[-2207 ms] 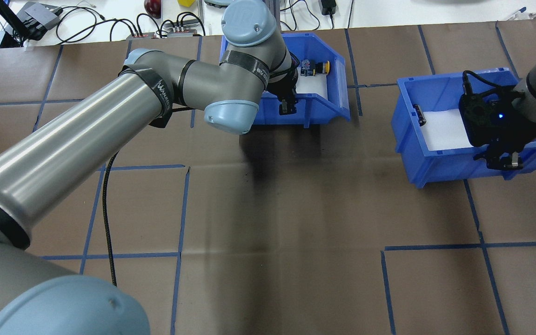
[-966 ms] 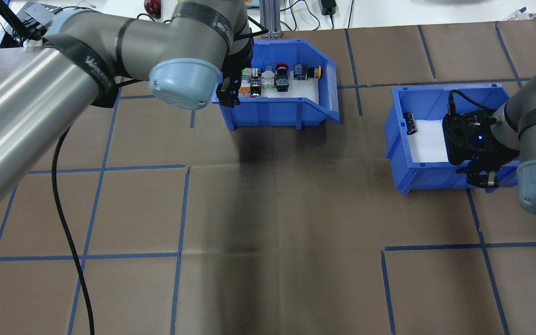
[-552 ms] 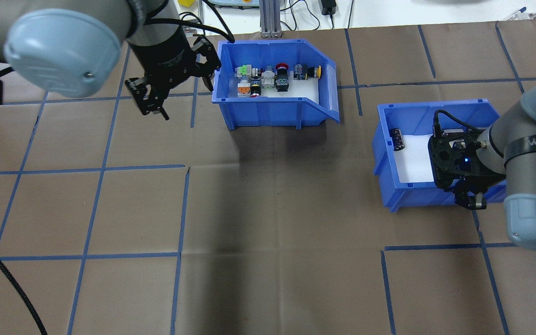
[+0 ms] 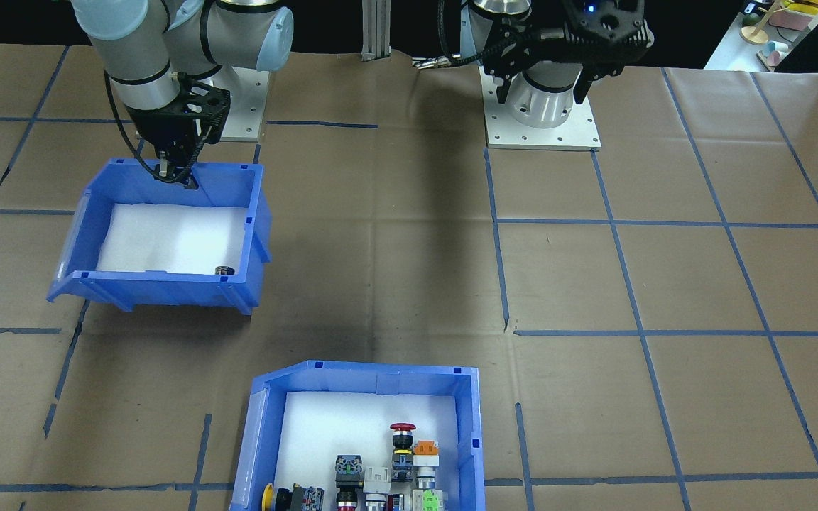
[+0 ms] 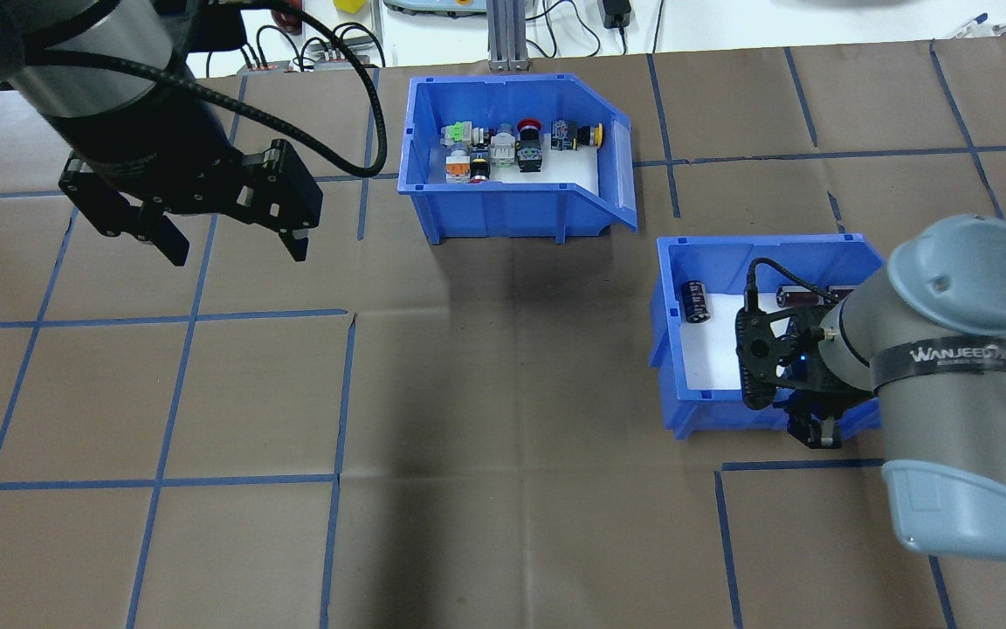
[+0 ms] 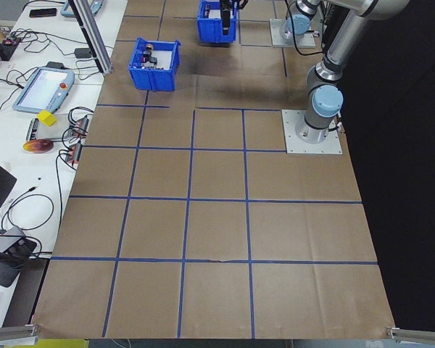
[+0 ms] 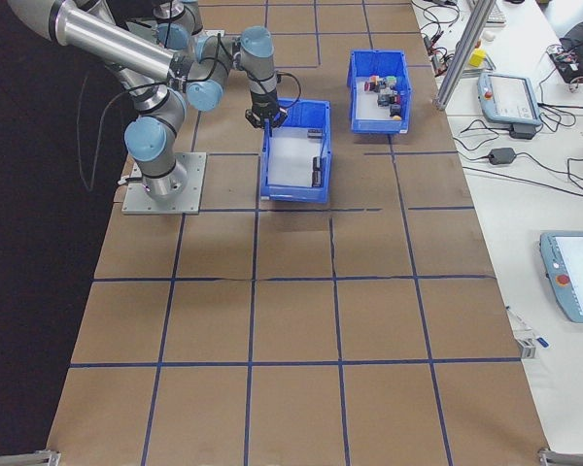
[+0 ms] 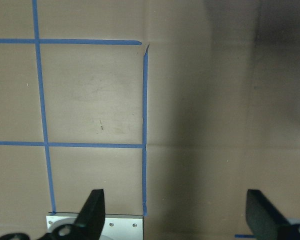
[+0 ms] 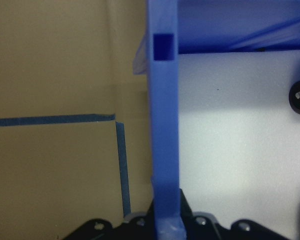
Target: Place button box in front
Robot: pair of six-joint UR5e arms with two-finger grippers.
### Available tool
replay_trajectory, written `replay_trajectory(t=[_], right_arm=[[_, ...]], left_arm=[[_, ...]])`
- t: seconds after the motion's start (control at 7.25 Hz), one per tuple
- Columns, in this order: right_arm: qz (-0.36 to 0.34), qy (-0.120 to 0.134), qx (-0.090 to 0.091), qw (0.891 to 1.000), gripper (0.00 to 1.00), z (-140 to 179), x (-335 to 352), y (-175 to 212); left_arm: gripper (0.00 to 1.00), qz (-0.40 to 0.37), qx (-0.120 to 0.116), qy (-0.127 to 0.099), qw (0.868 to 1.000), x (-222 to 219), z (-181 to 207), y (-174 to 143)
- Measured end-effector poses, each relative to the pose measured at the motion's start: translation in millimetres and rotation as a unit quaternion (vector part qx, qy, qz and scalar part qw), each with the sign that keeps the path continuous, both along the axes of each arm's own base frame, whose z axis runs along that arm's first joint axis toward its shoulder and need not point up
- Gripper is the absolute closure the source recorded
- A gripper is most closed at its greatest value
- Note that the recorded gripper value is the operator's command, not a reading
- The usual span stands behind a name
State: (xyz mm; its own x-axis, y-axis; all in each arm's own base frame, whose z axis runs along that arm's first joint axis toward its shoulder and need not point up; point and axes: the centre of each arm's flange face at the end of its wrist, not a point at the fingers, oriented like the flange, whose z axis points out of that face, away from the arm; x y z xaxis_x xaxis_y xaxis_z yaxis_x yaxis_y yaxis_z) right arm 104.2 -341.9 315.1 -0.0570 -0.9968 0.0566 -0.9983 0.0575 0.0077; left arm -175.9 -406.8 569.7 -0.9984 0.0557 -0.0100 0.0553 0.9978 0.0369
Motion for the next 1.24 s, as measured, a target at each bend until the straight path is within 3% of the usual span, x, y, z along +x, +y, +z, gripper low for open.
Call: replay_trajectory(t=[0.41, 1.24], right_arm=[[-0.007, -0.006, -0.002, 1.0, 0.9, -2.3, 66.8, 26.9], [0.011, -0.013, -0.014, 1.0, 0.89, -20.4, 171.6, 76.0]], left_arm=[[0.01, -0.032, -0.009, 0.006, 0.999, 3.6, 14.5, 25.5], [0.01, -0.03, 0.022, 0.005, 0.999, 7.4, -23.0, 23.3]])
